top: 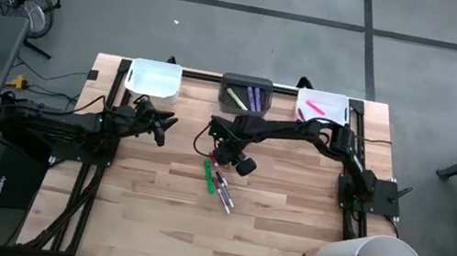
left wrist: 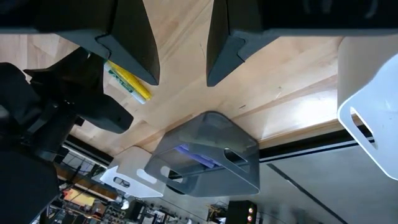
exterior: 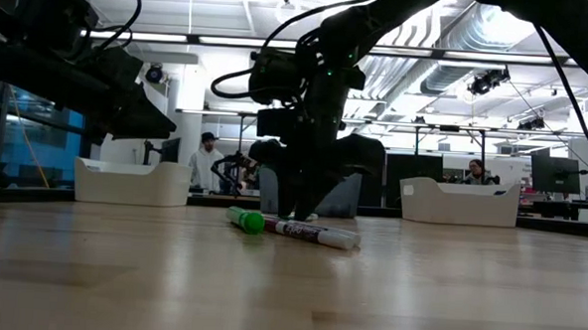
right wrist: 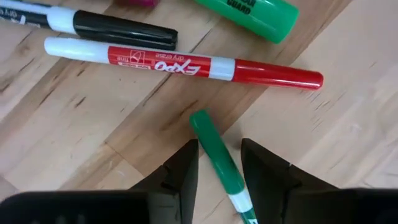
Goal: Pick & Place Markers
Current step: Put the green highlighter pen into the left white bin
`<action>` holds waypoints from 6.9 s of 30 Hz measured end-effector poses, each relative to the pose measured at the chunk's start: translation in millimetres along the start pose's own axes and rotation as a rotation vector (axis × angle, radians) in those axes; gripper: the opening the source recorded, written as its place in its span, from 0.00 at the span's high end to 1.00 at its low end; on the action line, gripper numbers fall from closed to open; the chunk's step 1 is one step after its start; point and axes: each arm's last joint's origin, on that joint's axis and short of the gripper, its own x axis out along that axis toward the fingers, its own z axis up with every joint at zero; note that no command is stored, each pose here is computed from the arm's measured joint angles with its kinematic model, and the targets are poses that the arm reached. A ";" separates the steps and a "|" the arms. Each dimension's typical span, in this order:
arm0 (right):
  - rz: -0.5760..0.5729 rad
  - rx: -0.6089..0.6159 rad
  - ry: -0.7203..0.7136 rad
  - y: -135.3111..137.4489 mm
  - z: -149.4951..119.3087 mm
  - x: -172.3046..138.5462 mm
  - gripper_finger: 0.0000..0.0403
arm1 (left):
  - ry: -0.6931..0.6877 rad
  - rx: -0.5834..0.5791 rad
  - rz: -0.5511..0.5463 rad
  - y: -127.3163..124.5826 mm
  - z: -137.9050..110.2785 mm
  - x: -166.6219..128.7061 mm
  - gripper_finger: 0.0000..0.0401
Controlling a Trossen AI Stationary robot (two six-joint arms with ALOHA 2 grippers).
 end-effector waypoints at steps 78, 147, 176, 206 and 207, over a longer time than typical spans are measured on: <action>-0.298 0.714 -0.370 -15.2 32.1 -82.5 0.91 | -0.002 -0.001 -0.001 -0.1 0.2 0.0 0.67; -0.544 0.451 -1.125 -33.8 75.0 -163.1 0.91 | -0.337 0.251 -0.504 -34.6 53.8 -4.1 0.46; -0.528 0.450 -1.100 -33.4 74.2 -160.4 0.90 | -0.265 0.300 -0.472 -55.0 74.9 23.9 0.59; -0.581 0.482 -1.059 -35.4 70.7 -159.9 0.76 | -0.237 0.327 -0.468 -54.3 71.7 25.0 0.93; -0.578 0.478 -1.063 -35.1 70.8 -160.9 0.75 | -0.237 0.327 -0.469 -54.3 71.6 25.0 0.93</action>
